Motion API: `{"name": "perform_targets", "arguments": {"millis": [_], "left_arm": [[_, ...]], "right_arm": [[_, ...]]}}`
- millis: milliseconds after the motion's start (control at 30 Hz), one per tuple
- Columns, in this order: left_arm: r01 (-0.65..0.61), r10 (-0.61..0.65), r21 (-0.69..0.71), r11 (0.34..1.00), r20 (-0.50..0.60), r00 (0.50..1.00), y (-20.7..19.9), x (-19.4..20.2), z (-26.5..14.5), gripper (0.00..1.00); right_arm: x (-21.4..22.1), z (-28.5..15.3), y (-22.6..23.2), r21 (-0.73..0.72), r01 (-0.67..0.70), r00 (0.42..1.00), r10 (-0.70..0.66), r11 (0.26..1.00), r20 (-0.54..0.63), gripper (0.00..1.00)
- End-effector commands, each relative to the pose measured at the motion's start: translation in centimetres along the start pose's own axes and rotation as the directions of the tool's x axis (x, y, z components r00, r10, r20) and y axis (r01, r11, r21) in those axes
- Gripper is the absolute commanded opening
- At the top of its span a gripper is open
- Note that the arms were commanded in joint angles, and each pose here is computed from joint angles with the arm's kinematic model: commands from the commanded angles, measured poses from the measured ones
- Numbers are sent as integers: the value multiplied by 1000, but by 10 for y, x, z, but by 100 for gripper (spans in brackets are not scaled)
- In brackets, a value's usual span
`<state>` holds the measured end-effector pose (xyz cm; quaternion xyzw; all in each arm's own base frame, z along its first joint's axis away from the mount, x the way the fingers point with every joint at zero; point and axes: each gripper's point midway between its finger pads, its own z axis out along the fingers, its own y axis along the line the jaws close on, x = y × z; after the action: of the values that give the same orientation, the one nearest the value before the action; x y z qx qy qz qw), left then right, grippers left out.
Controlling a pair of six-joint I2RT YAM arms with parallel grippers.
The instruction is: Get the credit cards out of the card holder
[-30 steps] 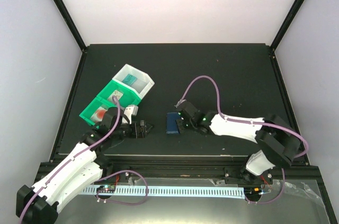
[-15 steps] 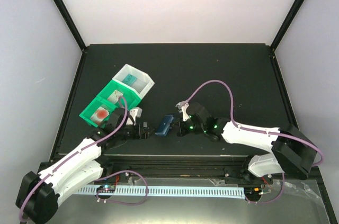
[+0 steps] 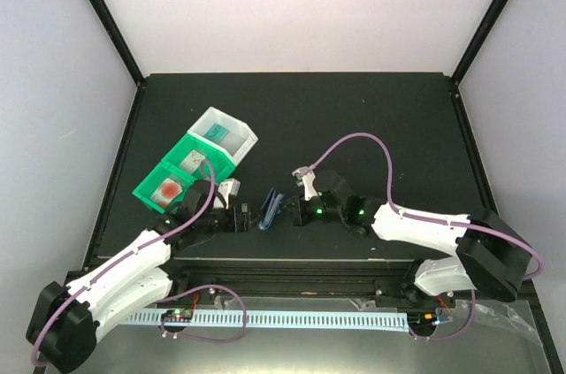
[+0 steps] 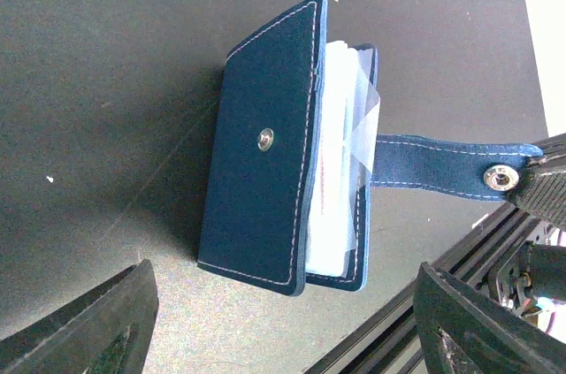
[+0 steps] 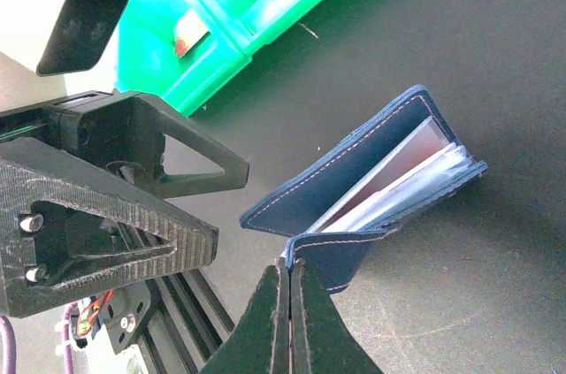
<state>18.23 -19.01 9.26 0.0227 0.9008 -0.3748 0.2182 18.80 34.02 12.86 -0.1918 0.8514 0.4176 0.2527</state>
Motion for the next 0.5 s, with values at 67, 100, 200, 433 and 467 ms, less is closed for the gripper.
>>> {"name": "perform_targets", "arguments": {"millis": [67, 100, 200, 433, 467], "left_arm": [[9, -9, -7, 1000, 1, 1000, 5, 3, 4, 80], [11, -11, -7, 1000, 0, 1000, 5, 3, 5, 79], [11, -11, -12, 1000, -5, 1000, 7, 4, 7, 76], [5, -5, -25, 1000, -5, 1000, 12, 4, 11, 69], [6, -6, -32, 999, -7, 1000, 13, 5, 12, 68]], "right_arm": [[-10, -6, 9, -28, 12, 999, -11, 1000, 40, 1], [-10, -6, 9, -26, 13, 999, -12, 1000, 41, 1], [-11, -7, 9, -21, 18, 999, -17, 1000, 46, 1], [-10, -7, 6, -9, 23, 999, -23, 1000, 43, 1], [-8, -7, 4, -1, 22, 999, -22, 1000, 40, 1]]}}
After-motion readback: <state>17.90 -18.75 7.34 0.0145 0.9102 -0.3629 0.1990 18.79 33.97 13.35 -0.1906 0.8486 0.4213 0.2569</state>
